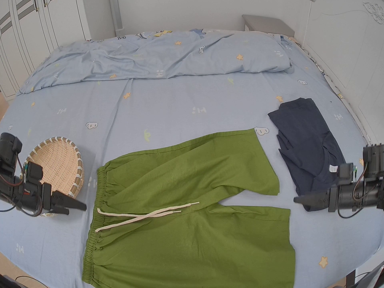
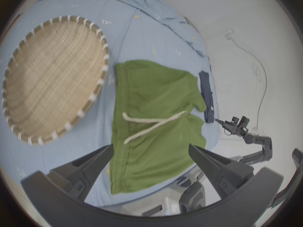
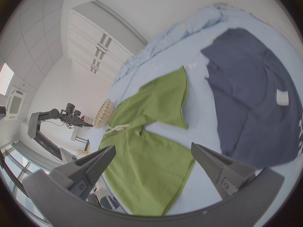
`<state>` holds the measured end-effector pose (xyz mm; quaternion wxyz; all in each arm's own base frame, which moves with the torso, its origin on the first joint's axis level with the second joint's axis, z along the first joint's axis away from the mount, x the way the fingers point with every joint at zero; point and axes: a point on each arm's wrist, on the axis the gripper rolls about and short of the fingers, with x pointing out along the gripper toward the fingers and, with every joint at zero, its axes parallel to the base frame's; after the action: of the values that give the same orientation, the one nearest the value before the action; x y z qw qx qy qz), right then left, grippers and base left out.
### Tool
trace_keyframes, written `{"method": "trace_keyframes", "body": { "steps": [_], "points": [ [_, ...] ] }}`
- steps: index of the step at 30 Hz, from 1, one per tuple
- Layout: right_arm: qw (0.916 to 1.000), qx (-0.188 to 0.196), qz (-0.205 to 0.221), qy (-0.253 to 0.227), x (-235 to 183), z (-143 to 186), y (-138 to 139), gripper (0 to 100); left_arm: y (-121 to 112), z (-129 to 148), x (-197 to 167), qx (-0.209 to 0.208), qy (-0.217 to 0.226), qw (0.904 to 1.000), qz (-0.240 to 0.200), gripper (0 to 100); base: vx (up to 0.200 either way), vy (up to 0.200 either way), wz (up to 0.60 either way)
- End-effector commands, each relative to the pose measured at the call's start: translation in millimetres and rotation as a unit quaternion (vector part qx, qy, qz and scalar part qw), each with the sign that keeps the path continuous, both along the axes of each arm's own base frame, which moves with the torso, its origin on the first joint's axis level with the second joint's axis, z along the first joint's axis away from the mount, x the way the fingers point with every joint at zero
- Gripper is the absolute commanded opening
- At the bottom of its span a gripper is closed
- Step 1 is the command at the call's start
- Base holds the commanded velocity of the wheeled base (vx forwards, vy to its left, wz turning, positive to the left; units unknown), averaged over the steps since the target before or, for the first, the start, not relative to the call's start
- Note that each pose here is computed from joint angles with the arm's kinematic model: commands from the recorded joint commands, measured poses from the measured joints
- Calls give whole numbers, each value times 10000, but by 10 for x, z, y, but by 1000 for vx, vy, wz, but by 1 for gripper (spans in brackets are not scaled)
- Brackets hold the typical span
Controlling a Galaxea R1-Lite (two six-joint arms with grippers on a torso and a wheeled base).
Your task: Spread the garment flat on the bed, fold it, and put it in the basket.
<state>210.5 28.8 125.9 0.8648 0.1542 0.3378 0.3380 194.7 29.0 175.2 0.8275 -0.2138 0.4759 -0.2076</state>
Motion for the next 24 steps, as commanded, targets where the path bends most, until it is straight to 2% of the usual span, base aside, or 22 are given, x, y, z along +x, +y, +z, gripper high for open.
{"method": "trace_keyframes", "body": {
  "steps": [1, 3, 5, 7, 9, 10, 14, 16, 17, 21, 24],
  "points": [
    [9985, 50, -82, -547, 396, 354, 1, 100, -138, -6, 493, -319, -319, 9990, 41, 100, 0, 0, 0],
    [9978, 48, -119, -653, 493, 432, 20, 100, -135, -8, 610, -421, -495, 9977, 200, 100, 0, 0, 0],
    [9962, 16, -256, -828, 688, 565, 64, 100, -222, 43, 803, -727, -794, 9933, 419, 100, 0, 0, 0],
    [9945, 0, -315, -999, 823, 692, 106, 100, -278, 76, 861, -1000, -888, 9893, 589, 100, 0, 0, 0],
    [9942, -2, -307, -1033, 881, 730, 134, 100, -289, 67, 880, -1074, -904, 9880, 643, 100, 0, 0, 0],
    [9932, 30, -322, -1122, 1044, 826, 159, 100, -339, -2, 932, -1145, -880, 9875, 633, 100, 0, 0, 0],
    [9933, 131, -308, -1109, 1288, 880, 226, 100, -340, -41, 951, -1100, -932, 9871, 691, 100, 0, 0, 0],
    [9928, 232, -246, -1146, 1456, 917, 312, 100, -365, -229, 1070, -853, -745, 9896, 889, 100, 0, 0, 0],
    [9928, 232, -246, -1146, 1456, 917, 312, 100, -365, -229, 1070, -853, -745, 9896, 889, 100, 0, 0, 0],
    [9942, 183, -231, -1030, 1503, 812, 324, 100, -471, -532, 1250, -326, -579, 9904, 1209, 100, 0, 0, 0],
    [9942, 212, -253, -1019, 1508, 814, 292, 100, -447, -598, 1303, -230, -617, 9887, 1346, 100, 0, 0, 0]
  ]
}}
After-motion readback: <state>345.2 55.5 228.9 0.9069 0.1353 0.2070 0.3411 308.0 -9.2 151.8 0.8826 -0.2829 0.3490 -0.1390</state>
